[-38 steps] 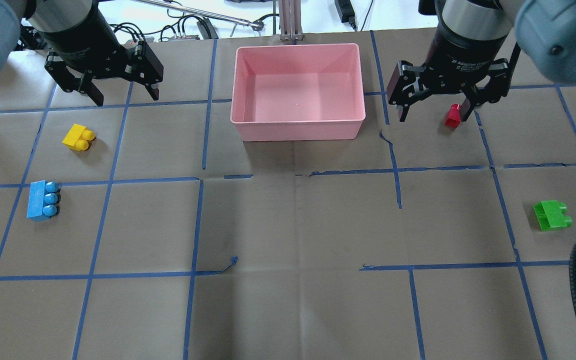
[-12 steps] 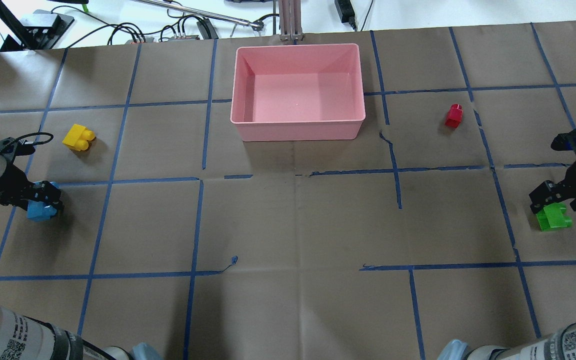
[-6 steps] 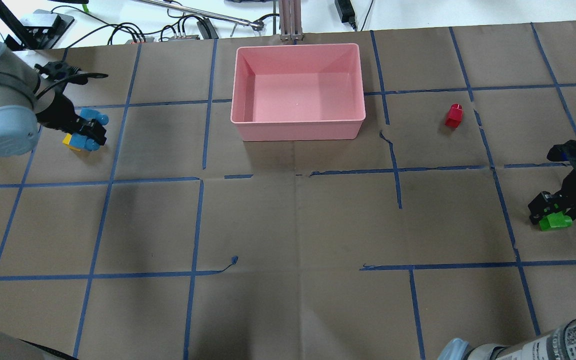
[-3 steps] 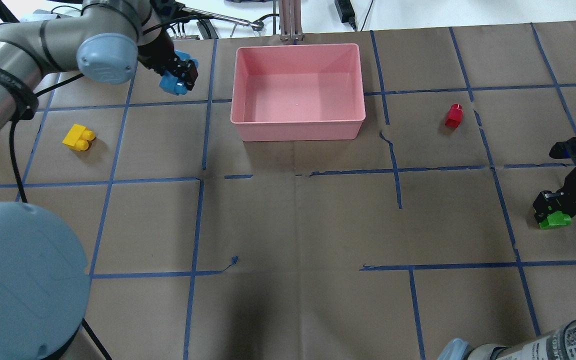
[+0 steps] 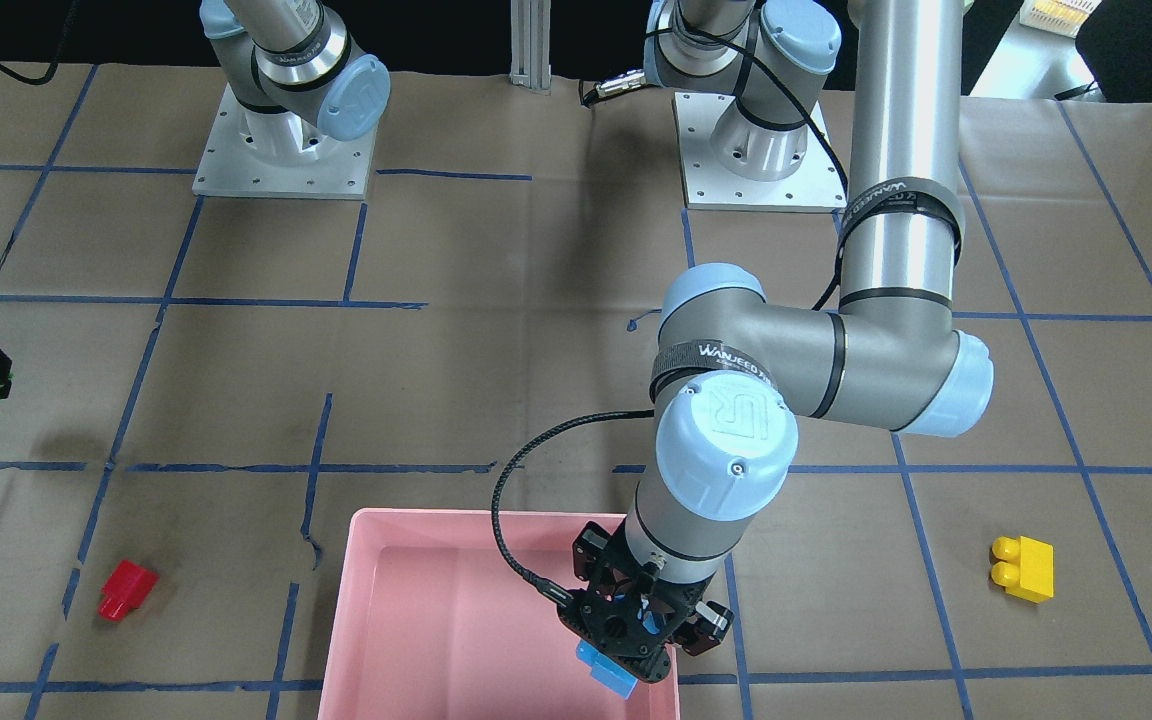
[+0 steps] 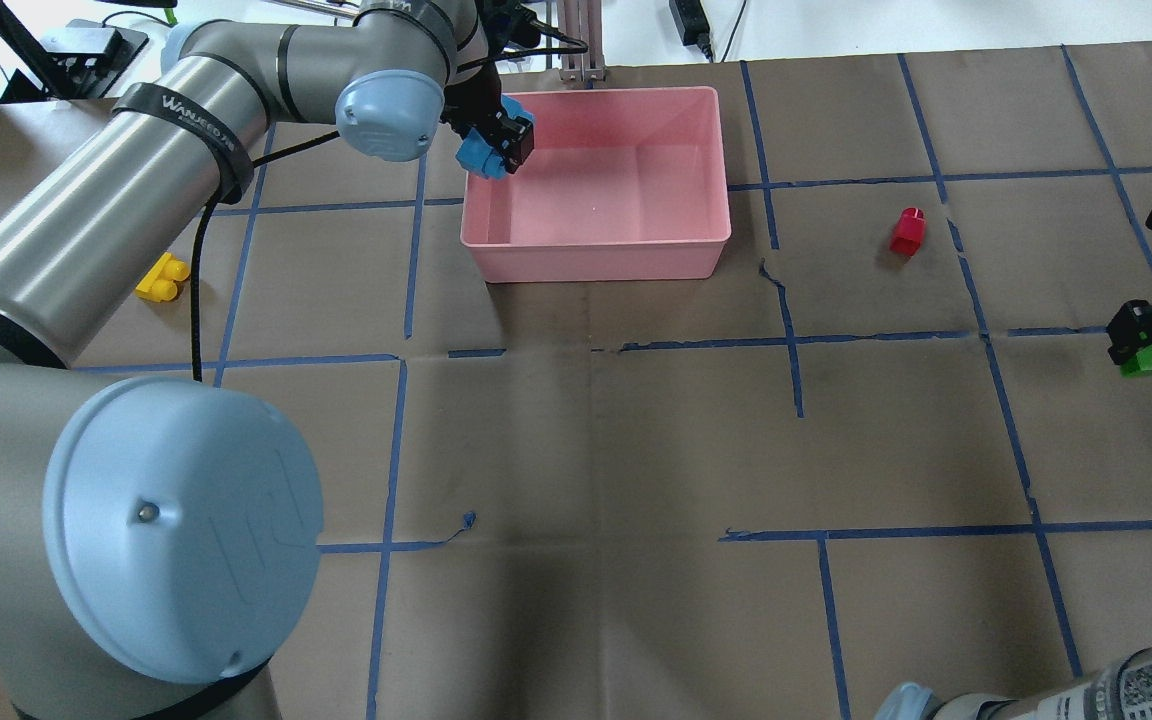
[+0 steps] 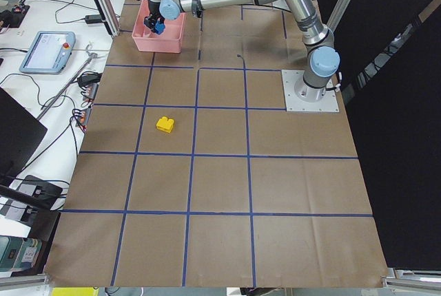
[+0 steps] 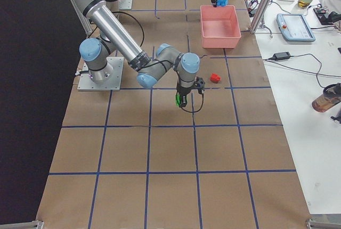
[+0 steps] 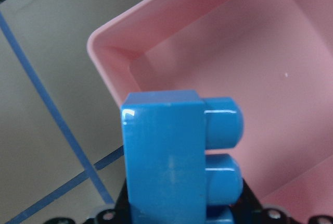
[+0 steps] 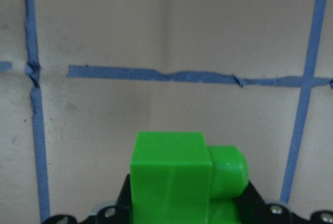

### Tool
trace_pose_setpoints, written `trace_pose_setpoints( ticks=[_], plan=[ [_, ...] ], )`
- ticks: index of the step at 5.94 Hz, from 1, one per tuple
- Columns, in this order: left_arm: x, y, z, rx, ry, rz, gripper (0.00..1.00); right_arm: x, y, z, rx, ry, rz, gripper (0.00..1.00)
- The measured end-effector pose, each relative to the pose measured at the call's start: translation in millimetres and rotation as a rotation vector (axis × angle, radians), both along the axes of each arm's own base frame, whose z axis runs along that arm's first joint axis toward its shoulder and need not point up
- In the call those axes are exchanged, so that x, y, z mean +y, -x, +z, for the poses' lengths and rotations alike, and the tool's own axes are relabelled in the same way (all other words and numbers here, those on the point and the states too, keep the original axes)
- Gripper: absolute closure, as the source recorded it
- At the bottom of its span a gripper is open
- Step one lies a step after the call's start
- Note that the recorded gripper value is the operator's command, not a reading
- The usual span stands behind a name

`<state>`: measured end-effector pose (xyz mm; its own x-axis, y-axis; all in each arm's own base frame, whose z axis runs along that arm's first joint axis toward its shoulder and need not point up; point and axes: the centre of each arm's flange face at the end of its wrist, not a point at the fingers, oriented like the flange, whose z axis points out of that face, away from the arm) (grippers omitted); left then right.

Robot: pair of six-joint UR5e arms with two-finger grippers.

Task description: Put all blocks into box

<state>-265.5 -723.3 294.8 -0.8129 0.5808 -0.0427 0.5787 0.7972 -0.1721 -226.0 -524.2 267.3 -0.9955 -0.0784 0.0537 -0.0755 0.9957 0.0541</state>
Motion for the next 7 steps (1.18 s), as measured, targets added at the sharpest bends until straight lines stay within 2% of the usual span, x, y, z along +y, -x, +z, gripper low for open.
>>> trace_pose_setpoints(
  ticks=[2, 3, 5, 7],
  plan=[
    [5.9, 6.5, 7.1, -0.006, 0.005, -0.010, 0.00, -52.3, -34.3, 82.3, -0.006, 0.015, 0.030, 0.56],
    [1.8, -27.1, 29.9, -0.004, 0.030, 0.036, 0.00, -75.2, -71.5, 121.0, -0.005, 0.024, 0.034, 0.56],
    [-1.9, -178.2, 50.7, -0.009, 0.035, 0.214, 0.00, -107.8, -194.4, 161.7, 0.006, 0.070, 0.037, 0.56],
    [20.5, -346.6, 39.0, -0.030, 0.003, 0.341, 0.00, -120.7, -344.7, 162.7, -0.018, 0.110, -0.006, 0.57]
  ],
)
